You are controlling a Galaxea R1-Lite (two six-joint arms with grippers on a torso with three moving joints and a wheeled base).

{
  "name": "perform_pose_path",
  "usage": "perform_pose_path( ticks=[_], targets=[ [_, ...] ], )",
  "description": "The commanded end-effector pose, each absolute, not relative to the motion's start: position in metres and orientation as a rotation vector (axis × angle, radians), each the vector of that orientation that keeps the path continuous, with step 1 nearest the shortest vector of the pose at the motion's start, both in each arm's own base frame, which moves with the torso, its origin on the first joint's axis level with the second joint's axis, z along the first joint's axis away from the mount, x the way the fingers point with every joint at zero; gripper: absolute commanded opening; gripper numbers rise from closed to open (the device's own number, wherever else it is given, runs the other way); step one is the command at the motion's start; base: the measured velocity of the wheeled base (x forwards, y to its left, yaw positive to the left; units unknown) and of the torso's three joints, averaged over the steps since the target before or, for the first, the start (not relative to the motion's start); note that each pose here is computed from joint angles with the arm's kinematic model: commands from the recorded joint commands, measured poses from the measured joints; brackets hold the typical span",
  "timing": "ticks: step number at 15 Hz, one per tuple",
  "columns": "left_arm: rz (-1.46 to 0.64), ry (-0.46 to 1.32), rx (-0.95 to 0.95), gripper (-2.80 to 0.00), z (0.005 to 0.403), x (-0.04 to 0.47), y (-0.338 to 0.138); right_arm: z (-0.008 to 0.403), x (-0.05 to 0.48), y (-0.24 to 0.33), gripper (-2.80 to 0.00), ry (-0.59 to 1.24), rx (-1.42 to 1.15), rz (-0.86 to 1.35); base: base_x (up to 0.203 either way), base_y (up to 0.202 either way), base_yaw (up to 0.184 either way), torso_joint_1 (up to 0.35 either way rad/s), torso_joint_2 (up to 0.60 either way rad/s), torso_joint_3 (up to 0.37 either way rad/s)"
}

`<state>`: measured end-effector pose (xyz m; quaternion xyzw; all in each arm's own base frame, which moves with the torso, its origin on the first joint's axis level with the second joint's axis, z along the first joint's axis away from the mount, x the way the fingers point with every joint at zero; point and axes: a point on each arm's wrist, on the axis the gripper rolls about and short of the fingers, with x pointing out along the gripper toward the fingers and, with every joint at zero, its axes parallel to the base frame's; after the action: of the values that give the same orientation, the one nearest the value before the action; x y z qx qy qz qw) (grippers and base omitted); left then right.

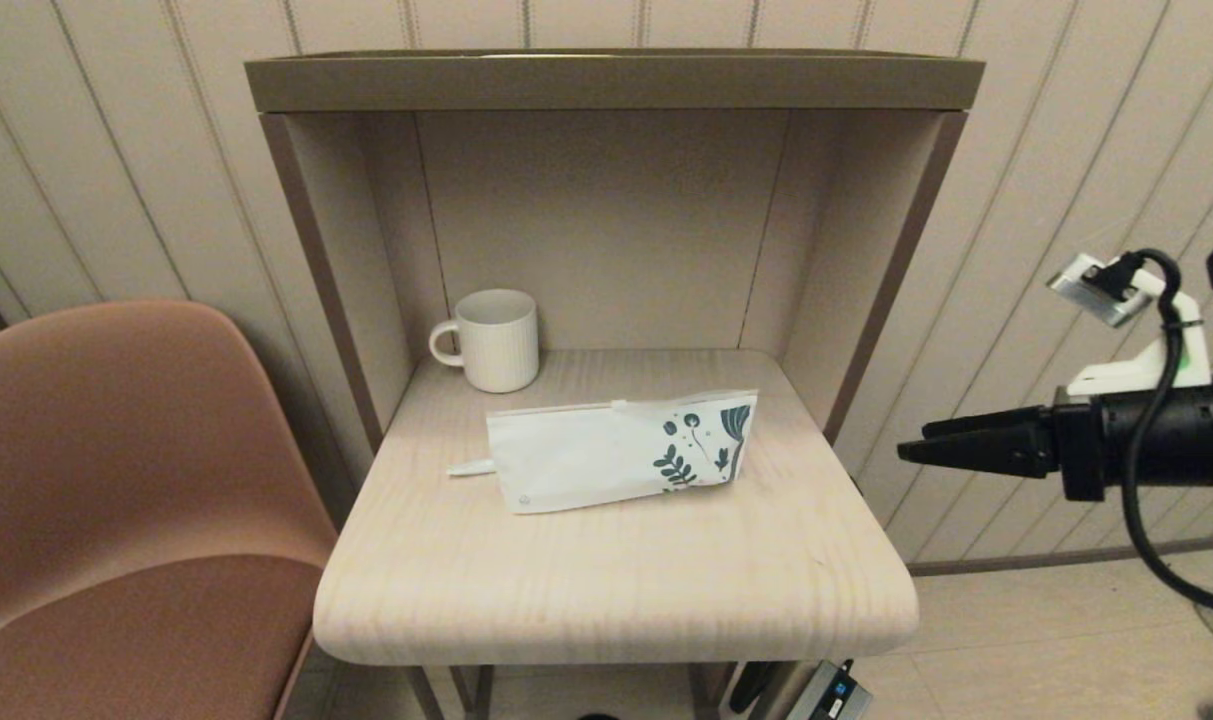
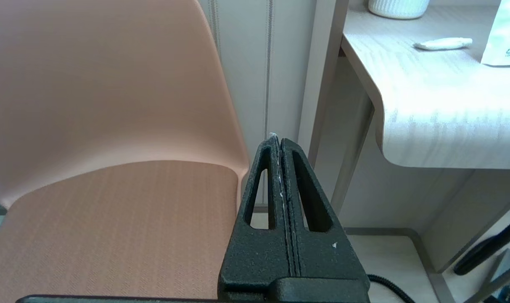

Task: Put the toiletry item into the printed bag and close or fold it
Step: Pick up the storage bag

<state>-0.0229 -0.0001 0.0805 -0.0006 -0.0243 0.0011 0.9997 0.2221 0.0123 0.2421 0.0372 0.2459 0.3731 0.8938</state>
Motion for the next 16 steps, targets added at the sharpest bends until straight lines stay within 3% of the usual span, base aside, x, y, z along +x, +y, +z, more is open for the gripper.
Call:
perform_pose_path(
  ticks=[1,16],
  targets=[
    [0.003,-0.051,-0.001,-2.8,0.081,-0.023,0.0,0.241,0.2,0.009,0.0,0.495,0.076,0.769,0.0,0.0,0.0,0.0,0.0,0.0],
    [0.003,-0.051,-0.001,-2.8,0.081,-0.023,0.0,0.188,0.226,0.007,0.0,0.343,-0.039,0.776,0.0,0.0,0.0,0.0,0.0,0.0]
  ],
)
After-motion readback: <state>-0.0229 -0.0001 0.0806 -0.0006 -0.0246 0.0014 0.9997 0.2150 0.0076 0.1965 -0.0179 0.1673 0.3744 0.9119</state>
